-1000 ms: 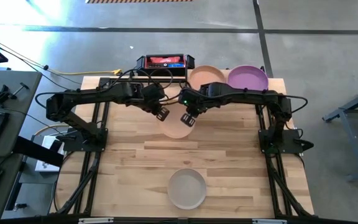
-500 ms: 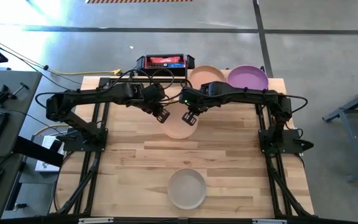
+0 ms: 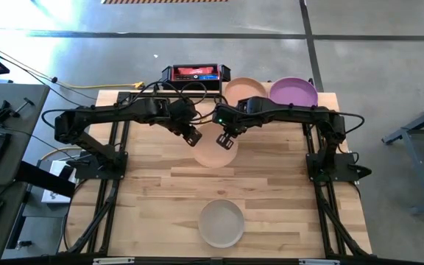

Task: Place and stack plates onto a shelf
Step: Stack the beige plate on top of the light orange plate on the shelf

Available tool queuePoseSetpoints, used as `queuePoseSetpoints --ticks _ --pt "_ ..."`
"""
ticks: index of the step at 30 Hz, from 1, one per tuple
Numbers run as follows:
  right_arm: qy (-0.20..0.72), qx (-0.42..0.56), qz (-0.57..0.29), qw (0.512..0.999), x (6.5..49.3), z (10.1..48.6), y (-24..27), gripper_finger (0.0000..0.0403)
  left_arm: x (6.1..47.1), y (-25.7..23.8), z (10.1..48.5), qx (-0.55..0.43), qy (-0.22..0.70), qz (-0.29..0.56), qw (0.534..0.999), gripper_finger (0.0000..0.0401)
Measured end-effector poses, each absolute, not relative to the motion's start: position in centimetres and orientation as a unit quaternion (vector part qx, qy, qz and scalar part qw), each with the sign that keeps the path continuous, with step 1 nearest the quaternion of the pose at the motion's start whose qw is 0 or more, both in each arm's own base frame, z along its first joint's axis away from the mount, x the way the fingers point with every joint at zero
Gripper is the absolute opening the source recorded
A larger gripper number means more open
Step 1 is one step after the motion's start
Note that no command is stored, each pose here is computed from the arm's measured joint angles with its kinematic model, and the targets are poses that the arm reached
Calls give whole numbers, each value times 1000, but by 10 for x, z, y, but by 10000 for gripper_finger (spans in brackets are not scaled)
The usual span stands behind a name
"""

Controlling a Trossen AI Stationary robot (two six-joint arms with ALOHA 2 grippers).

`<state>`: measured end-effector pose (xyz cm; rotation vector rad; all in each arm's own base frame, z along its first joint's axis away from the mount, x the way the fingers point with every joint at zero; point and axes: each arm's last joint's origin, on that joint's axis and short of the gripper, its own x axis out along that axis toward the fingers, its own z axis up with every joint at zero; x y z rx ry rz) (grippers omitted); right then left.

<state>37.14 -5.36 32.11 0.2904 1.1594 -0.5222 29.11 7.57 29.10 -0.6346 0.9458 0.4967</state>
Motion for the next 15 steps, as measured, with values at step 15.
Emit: queuePoseSetpoints --ticks 15 --pt "588 122 -249 760 349 328 -63 1 265 70 328 -300 379 219 848 118"
